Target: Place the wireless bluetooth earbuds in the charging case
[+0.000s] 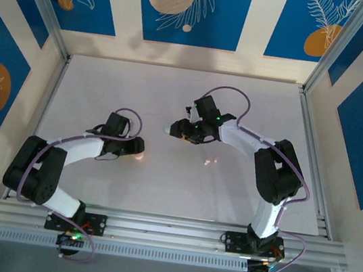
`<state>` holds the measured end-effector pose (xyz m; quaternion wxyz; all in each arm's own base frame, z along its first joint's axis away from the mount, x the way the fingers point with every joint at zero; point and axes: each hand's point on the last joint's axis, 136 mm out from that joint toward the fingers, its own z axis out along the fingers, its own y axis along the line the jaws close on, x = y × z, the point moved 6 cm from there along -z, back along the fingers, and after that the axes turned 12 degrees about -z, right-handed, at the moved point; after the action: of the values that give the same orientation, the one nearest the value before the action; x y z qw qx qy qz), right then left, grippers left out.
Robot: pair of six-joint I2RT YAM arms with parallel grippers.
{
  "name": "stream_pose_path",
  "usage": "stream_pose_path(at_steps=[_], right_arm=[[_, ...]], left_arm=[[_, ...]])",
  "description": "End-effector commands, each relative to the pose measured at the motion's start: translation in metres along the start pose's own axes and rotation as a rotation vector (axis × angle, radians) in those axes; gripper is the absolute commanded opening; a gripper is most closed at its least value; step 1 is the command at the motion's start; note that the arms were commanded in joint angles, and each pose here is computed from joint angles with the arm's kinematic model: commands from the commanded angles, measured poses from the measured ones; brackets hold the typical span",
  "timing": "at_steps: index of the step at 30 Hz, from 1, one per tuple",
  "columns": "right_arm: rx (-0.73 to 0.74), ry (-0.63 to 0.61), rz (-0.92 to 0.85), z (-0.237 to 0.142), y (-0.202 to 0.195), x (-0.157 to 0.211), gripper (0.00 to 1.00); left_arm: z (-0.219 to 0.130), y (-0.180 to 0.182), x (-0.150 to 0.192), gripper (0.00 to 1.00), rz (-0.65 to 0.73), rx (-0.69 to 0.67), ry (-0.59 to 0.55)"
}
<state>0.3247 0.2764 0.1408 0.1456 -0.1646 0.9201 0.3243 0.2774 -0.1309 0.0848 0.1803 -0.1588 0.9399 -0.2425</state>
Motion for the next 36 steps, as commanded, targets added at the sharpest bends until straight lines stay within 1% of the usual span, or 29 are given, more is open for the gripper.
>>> stream_pose_path(at_steps=[1,5,7,12,14,16,20,24,32,36], right_arm=[[-0.012,0.011,-0.177,0.003,0.02,0.017,0.57],[0.032,-0.033,-0.307,0.012,0.026,0.039,0.57],[0.035,-0.068,-0.377,0.015,0.03,0.045,0.57],[0.02,-0.158,-0.579,0.024,0.046,0.059,0.59],[0.023,-0.192,-0.664,0.032,0.053,0.065,0.61],[0.012,-0.191,-0.731,0.041,0.06,0.07,0.62],[0.034,-0.181,-0.804,0.059,0.07,0.072,0.65],[0.033,-0.177,-0.847,0.072,0.078,0.071,0.67],[0.037,-0.142,-0.889,0.092,0.079,0.07,0.67],[0.03,-0.099,-0.92,0.102,0.077,0.073,0.66]], left_arm=[[0.001,-0.018,0.009,0.55,-0.044,0.09,0.031],[0.0,-0.031,0.018,0.55,-0.079,0.156,0.041],[-0.005,-0.03,0.017,0.55,-0.093,0.141,0.015],[-0.036,-0.013,-0.001,0.56,-0.133,0.024,-0.134],[-0.05,-0.007,-0.01,0.56,-0.151,0.009,-0.182],[-0.064,0.0,-0.017,0.58,-0.171,-0.012,-0.231],[-0.086,0.01,-0.027,0.6,-0.206,-0.018,-0.295],[-0.099,0.014,-0.029,0.63,-0.205,-0.01,-0.344],[-0.106,0.018,-0.029,0.64,-0.201,-0.007,-0.371],[-0.106,0.018,-0.029,0.64,-0.2,-0.004,-0.374]])
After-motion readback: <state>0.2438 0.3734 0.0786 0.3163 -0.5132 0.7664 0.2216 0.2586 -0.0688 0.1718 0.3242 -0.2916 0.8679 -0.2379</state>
